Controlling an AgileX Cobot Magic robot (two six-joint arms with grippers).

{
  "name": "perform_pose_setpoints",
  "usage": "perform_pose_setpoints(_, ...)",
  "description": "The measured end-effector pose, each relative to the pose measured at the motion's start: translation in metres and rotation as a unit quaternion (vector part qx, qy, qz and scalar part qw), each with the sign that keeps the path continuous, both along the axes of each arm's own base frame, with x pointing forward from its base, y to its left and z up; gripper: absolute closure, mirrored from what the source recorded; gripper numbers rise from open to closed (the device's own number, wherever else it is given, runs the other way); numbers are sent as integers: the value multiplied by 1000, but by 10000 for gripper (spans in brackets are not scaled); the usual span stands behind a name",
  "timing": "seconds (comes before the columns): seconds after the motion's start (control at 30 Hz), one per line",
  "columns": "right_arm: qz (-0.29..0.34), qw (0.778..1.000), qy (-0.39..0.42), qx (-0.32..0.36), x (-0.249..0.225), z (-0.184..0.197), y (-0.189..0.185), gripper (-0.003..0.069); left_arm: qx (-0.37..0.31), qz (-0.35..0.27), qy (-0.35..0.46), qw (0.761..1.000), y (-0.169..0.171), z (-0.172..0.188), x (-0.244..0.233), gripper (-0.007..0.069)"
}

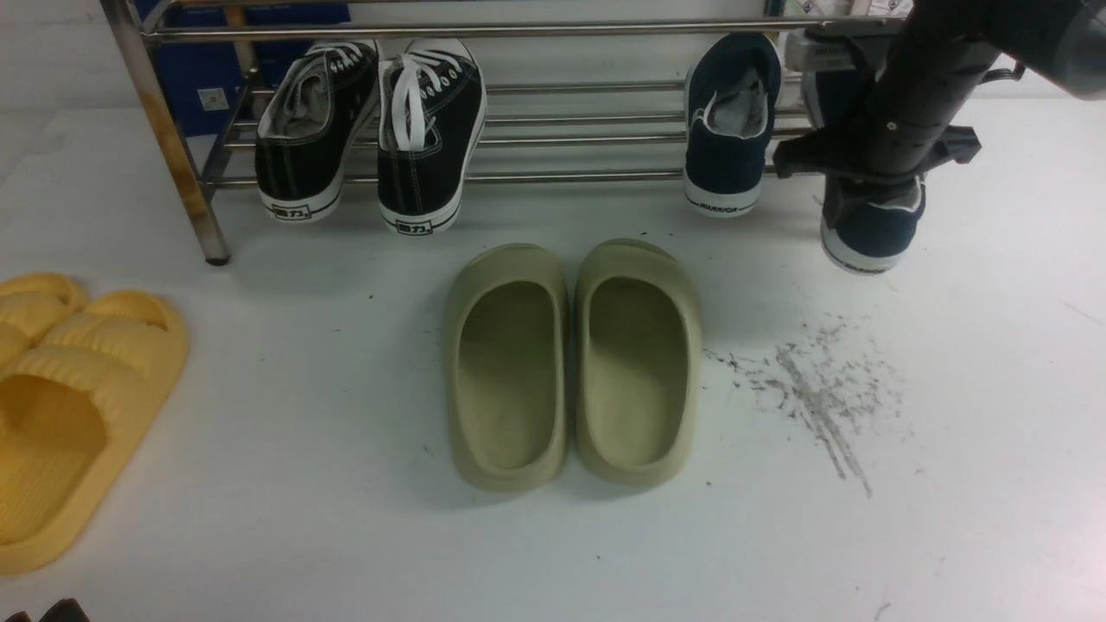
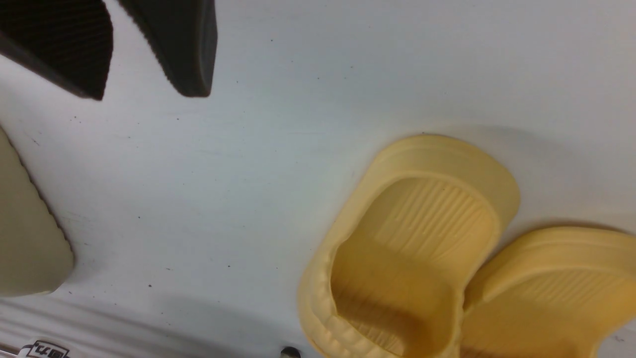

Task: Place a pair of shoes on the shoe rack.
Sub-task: Use the right arm to put a shoe into the shoe rack

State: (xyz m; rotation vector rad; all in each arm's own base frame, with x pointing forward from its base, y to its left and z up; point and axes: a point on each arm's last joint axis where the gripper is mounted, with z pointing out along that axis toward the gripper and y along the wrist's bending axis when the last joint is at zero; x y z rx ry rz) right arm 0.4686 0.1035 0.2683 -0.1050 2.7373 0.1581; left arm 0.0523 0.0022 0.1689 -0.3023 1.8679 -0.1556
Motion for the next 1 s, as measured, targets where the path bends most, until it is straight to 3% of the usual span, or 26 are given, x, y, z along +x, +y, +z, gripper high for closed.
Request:
perform_pose_setpoints(0.33, -13, 999, -13, 35, 27, -11, -4, 622, 0, 0, 0, 1000, 0, 0, 0, 387)
perform_pose_setpoints(0.6, 31, 995, -16, 88, 33, -19, 9, 622, 0, 0, 0, 1000, 0, 0, 0, 387)
perform_pose_setpoints(1.0, 22, 993, -22, 113, 36, -15, 2, 622, 0, 0, 0, 1000, 0, 0, 0, 387)
